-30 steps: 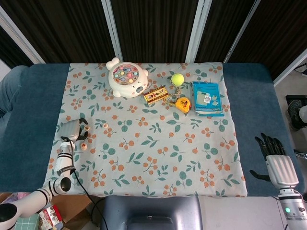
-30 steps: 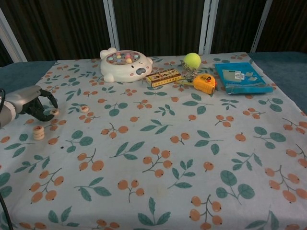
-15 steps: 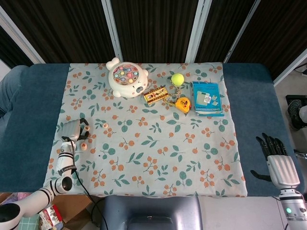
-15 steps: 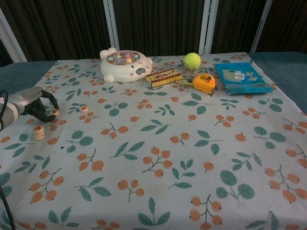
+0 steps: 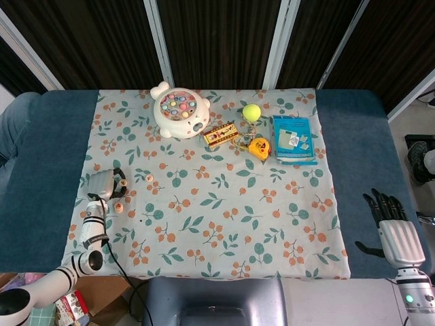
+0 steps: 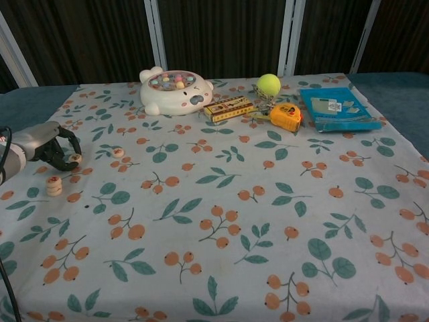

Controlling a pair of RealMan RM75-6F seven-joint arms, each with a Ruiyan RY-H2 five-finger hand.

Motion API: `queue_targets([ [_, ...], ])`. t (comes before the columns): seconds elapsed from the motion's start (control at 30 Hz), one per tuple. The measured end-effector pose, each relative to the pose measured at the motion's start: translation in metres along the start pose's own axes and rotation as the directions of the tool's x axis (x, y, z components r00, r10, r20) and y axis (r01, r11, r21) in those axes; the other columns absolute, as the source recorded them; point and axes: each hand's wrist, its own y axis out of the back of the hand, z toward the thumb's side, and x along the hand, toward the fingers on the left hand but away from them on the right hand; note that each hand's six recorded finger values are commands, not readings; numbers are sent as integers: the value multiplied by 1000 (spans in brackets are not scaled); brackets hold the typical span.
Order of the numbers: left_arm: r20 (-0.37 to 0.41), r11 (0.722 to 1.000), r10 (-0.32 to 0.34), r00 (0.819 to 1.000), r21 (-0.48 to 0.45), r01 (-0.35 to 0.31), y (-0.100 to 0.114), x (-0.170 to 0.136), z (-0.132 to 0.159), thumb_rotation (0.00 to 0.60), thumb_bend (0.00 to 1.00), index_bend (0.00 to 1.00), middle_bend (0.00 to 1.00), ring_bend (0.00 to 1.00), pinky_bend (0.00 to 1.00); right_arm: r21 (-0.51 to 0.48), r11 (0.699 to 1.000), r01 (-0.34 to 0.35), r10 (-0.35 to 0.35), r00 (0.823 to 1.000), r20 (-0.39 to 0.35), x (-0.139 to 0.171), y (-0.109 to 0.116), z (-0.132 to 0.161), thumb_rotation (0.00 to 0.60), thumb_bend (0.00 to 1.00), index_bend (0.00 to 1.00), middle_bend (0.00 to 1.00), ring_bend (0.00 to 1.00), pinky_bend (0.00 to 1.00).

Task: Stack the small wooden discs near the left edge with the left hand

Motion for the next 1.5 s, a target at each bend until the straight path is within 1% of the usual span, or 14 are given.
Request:
queue_targets([
  [0.3, 13, 1000, 15, 1000, -19, -15, 7, -2, 1, 600, 375, 524, 1000, 1000, 1000, 2, 1000, -3, 3, 1000, -2, 0, -1, 1, 600, 149, 0, 0, 0, 0],
  [0.47, 60, 998, 41, 997, -55, -37, 21, -10, 10, 600, 377, 527, 1000, 1000, 1000, 5, 1000, -6, 6, 1000, -4, -1, -2, 1, 600, 149, 0, 0, 0, 0],
  [0.6, 122, 996, 31, 992, -87, -21, 30, -26, 20, 600, 376, 526, 1000, 1000, 1000, 10, 1000, -10, 10, 1000, -8, 0, -3, 3, 600, 149, 0, 0, 0, 0],
  [0.73, 193, 993, 4, 981, -115, 19, 37, -53, 28, 600, 375, 518, 1000, 1000, 1000, 8, 1000, -8, 8, 1000, -17, 1, -3, 5, 600, 149, 0, 0, 0, 0],
  [0.83, 222, 994, -21, 975, -100, 44, 39, -72, 24, 600, 375, 512, 1000, 1000, 1000, 6, 1000, -5, 5, 1000, -20, 2, -3, 6, 600, 149, 0, 0, 0, 0],
  [0.97, 219, 996, -43, 975, -67, 59, 32, -86, 13, 600, 375, 510, 1000, 1000, 1000, 4, 1000, -5, 5, 1000, -27, 3, -2, 7, 600, 149, 0, 0, 0, 0],
  [1.17, 190, 997, -48, 981, -56, 60, 24, -86, 1, 600, 376, 507, 1000, 1000, 1000, -1, 1000, -2, 2, 1000, -27, 3, -1, 5, 600, 149, 0, 0, 0, 0],
  [1.5, 170, 997, -51, 984, -47, 60, 22, -87, -12, 600, 375, 501, 1000, 1000, 1000, 0, 1000, -7, 7, 1000, -28, 4, -2, 7, 600, 149, 0, 0, 0, 0],
])
